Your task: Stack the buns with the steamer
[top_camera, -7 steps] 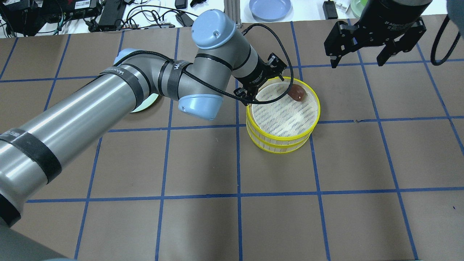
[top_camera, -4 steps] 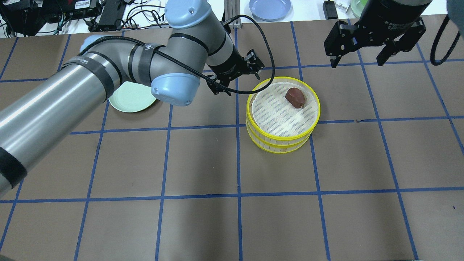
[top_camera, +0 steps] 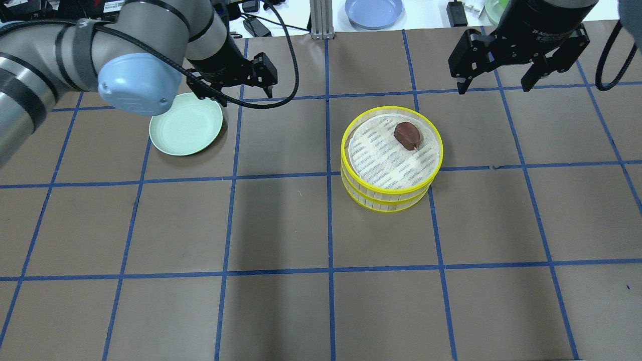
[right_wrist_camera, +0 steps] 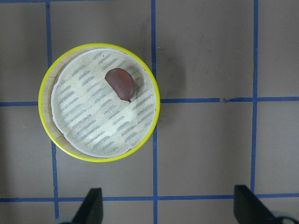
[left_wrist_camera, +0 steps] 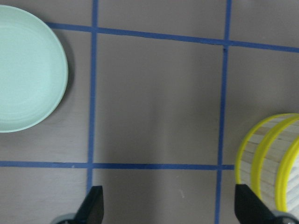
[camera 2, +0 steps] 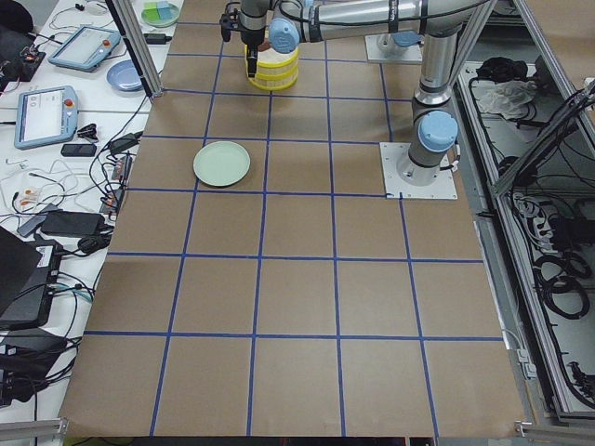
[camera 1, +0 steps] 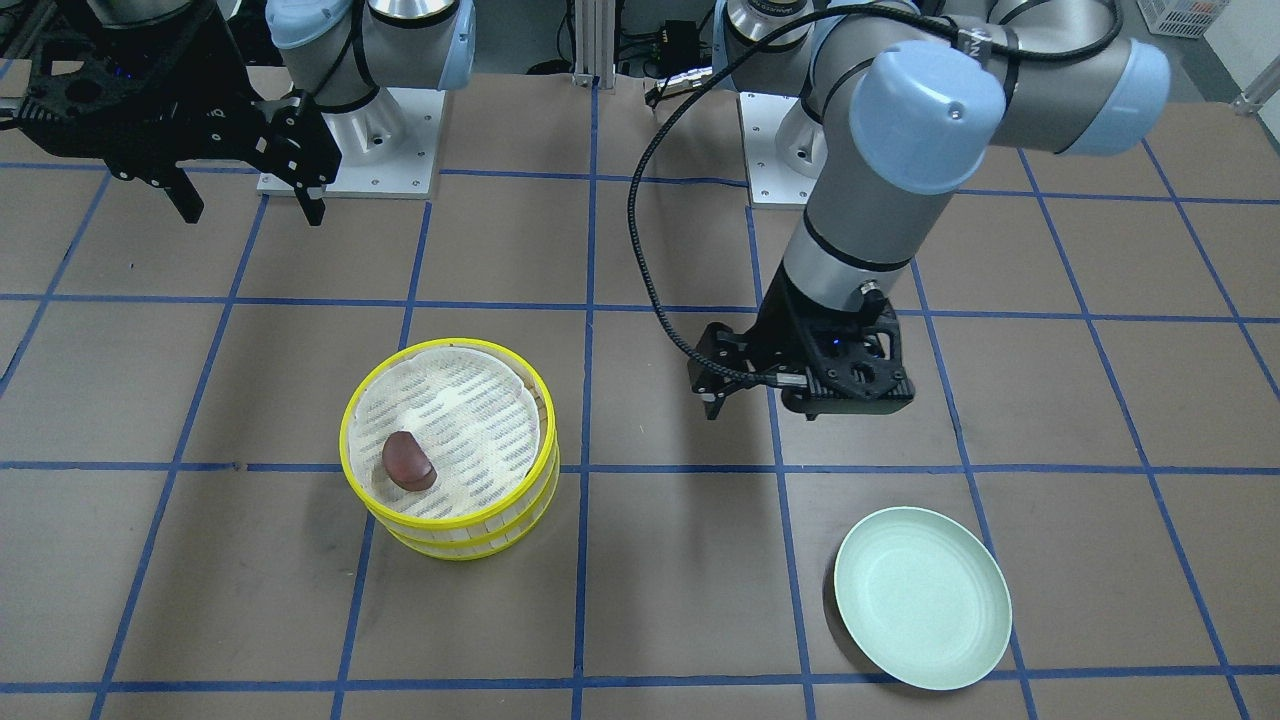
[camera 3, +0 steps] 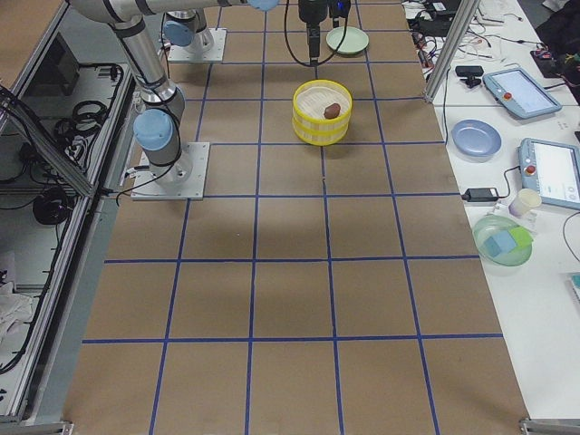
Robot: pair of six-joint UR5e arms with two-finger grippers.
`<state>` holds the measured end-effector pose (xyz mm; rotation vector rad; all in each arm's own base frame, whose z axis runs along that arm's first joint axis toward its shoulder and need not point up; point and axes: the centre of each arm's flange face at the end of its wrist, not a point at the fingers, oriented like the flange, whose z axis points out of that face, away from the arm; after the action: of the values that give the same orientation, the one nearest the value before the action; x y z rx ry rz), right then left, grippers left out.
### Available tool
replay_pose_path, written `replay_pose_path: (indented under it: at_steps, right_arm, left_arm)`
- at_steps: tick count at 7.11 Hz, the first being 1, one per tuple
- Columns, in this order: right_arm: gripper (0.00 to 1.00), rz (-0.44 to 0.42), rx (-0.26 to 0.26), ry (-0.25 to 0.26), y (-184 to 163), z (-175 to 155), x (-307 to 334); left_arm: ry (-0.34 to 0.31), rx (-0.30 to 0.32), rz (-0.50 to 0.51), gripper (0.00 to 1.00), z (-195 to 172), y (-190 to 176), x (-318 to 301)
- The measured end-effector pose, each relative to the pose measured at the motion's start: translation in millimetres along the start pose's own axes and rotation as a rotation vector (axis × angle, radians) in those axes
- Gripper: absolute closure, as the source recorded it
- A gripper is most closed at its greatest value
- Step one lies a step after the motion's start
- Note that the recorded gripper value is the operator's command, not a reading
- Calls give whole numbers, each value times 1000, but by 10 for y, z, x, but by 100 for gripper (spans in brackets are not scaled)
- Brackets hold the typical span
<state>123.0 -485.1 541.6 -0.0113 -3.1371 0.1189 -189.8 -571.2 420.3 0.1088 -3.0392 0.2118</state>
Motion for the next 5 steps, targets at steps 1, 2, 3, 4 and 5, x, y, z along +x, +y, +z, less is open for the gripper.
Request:
replay_pose_path:
  at_steps: [1,2,3,4,5]
  right_arm:
    - [0,0,0,0,0,0,0]
    - [0,1,0,0,0,0,0]
    - [0,0,0,1,0,0,1]
    - [0,0,0,0,0,0,0]
    - [0,1,1,0,-1,0,2]
  left_arm:
    - [-50,10,-3,0,-196,26,-216]
    - [-74,17,1,0,-376,40,-454]
    - [-88,6,24,0,-527,70,-696]
    - [-95,-12,40,0,-690,161,-851]
    - [-98,-27,46,0,-861,281,-907]
